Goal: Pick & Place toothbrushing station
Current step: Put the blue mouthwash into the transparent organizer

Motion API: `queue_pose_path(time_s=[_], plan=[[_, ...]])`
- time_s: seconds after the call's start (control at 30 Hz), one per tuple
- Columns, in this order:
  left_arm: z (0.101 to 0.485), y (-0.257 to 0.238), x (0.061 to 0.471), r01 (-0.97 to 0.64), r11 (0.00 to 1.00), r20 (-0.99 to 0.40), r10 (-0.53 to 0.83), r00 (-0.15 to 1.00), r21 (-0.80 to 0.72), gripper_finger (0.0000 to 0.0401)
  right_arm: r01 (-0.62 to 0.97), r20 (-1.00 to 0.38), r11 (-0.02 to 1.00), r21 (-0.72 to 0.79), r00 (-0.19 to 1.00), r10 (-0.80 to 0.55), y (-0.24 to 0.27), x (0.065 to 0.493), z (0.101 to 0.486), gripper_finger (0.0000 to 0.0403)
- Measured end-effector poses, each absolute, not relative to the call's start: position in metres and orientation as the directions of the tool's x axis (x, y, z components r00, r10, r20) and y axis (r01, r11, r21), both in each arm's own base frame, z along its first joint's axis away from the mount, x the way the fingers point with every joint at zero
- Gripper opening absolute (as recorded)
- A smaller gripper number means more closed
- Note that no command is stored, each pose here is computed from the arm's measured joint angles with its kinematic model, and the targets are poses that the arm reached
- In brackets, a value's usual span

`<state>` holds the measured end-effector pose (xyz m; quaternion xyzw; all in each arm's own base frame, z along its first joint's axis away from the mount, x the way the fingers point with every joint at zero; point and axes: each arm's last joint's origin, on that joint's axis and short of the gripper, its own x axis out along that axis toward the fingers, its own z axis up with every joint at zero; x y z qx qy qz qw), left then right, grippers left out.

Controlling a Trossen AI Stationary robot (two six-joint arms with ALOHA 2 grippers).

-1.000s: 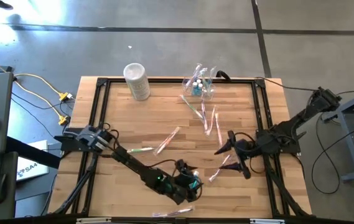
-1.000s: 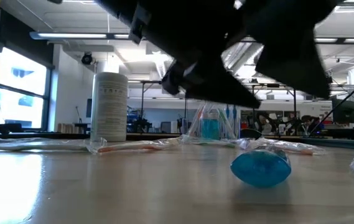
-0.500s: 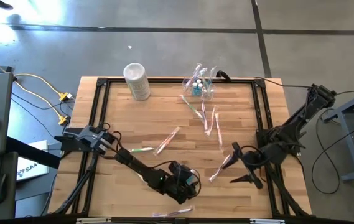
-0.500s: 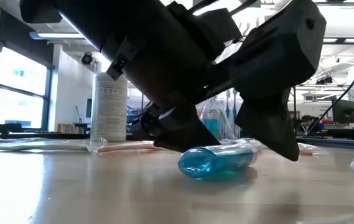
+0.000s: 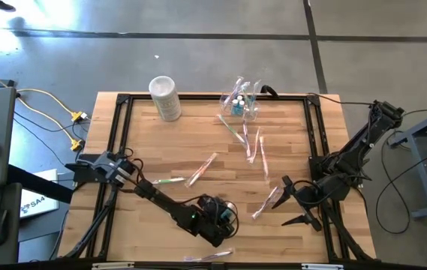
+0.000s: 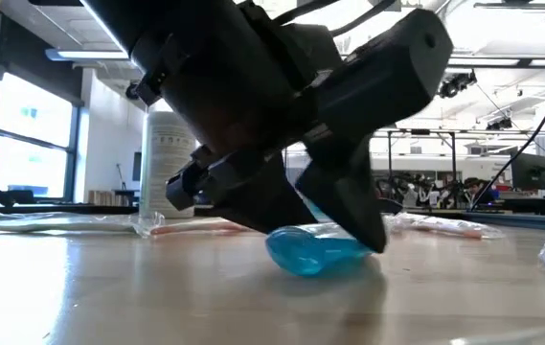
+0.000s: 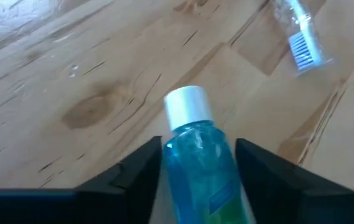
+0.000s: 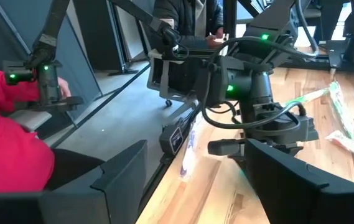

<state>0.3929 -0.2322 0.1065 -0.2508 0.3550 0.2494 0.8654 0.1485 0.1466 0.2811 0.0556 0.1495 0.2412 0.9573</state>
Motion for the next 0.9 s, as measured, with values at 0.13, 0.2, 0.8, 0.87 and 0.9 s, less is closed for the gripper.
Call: queue_pose_path(time_s=[0.13, 0.2, 0.8, 0.87, 0.9], plan=[[0.106, -0.232, 0.392, -0.613, 0.748, -0.756, 0.241, 0.608, -0.255, 0.0119, -0.444, -0.261, 0.877, 0.183, 0.838, 0.478, 0.147, 0.148, 0.281, 0.0258], [0.105, -0.232, 0.391, -0.612, 0.749, -0.763, 0.234, 0.602, -0.253, 0.0082, -0.437, -0.262, 0.878, 0.197, 0.839, 0.477, 0.147, 0.149, 0.281, 0.0258], [0.195, -0.223, 0.383, -0.456, 0.87, -0.512, 0.484, 0.71, 0.189, 0.0078, -0.236, -0.431, 0.95, 0.203, 0.85, 0.303, 0.151, 0.16, 0.235, 0.0258], [0.202, -0.226, 0.389, -0.437, 0.873, -0.463, 0.485, 0.742, 0.215, 0.0078, -0.23, -0.416, 0.955, 0.186, 0.862, 0.289, 0.154, 0.17, 0.231, 0.0258], [0.204, -0.228, 0.393, -0.422, 0.882, -0.441, 0.471, 0.764, 0.212, 0.0078, -0.226, -0.411, 0.958, 0.177, 0.867, 0.281, 0.156, 0.175, 0.228, 0.0258]])
